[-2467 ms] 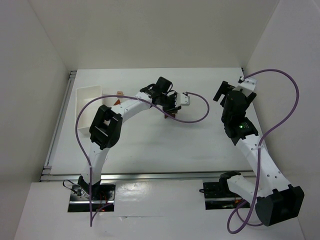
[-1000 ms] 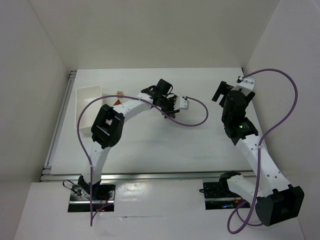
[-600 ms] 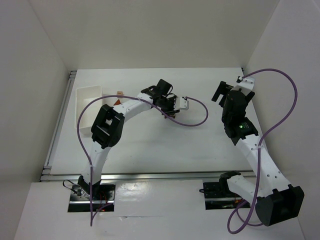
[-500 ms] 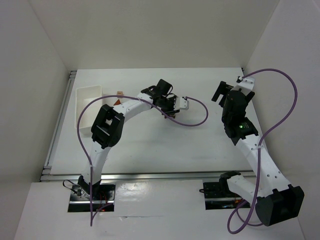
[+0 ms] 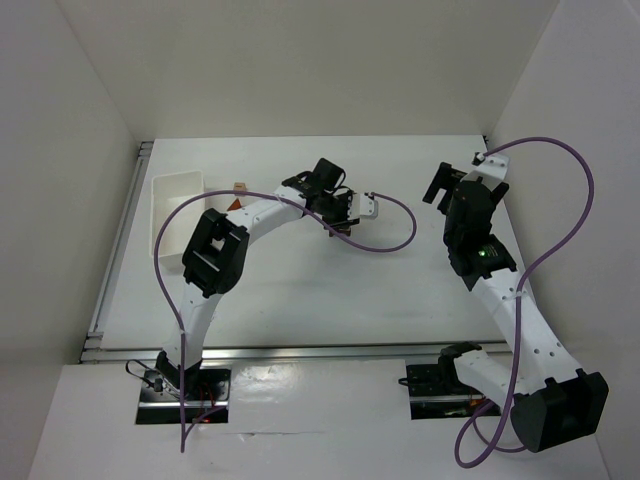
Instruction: Build the wood block tower
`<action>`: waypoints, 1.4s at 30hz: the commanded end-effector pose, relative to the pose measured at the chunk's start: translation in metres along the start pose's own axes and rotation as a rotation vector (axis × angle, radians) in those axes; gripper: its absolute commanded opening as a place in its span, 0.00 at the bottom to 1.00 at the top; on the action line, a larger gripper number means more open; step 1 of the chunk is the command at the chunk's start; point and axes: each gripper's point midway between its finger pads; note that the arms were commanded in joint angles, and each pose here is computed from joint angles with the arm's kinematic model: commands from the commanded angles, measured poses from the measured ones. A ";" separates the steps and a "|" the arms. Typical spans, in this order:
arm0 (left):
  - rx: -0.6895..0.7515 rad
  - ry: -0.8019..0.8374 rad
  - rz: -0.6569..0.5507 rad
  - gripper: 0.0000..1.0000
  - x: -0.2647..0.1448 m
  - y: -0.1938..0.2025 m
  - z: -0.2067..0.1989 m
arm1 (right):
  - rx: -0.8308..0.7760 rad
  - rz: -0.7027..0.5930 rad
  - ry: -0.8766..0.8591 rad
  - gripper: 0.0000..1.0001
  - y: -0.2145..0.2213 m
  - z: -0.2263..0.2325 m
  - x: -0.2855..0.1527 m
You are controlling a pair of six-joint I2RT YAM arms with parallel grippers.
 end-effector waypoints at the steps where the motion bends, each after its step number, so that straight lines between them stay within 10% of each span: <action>1: -0.016 0.014 -0.018 0.37 0.005 0.002 -0.003 | 0.022 -0.047 -0.022 0.96 -0.013 0.003 -0.002; 22: -0.043 0.035 -0.049 0.68 -0.007 -0.014 -0.004 | 0.023 -0.059 -0.037 0.96 -0.015 0.005 -0.003; 31: -0.102 0.042 -0.209 0.77 -0.091 -0.068 0.011 | 0.022 -0.090 -0.035 0.98 -0.022 0.003 -0.004; 33: -0.181 -0.009 -0.250 1.00 -0.109 -0.068 0.020 | 0.019 -0.099 -0.037 1.00 -0.024 0.004 -0.004; 38: -0.321 -0.178 -0.270 1.00 -0.151 -0.057 0.040 | 0.014 -0.104 -0.047 1.00 -0.026 0.006 -0.004; 42: -0.738 -0.546 -0.093 1.00 -0.181 0.025 0.078 | 0.007 -0.078 -0.117 1.00 -0.024 0.022 0.000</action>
Point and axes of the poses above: each gripper's point midway between its finger pads, its own x axis out along the fingers, its own z axis along the line the jaws close on, y = z × x, and after that the axes turned 6 degrees about x, right-handed
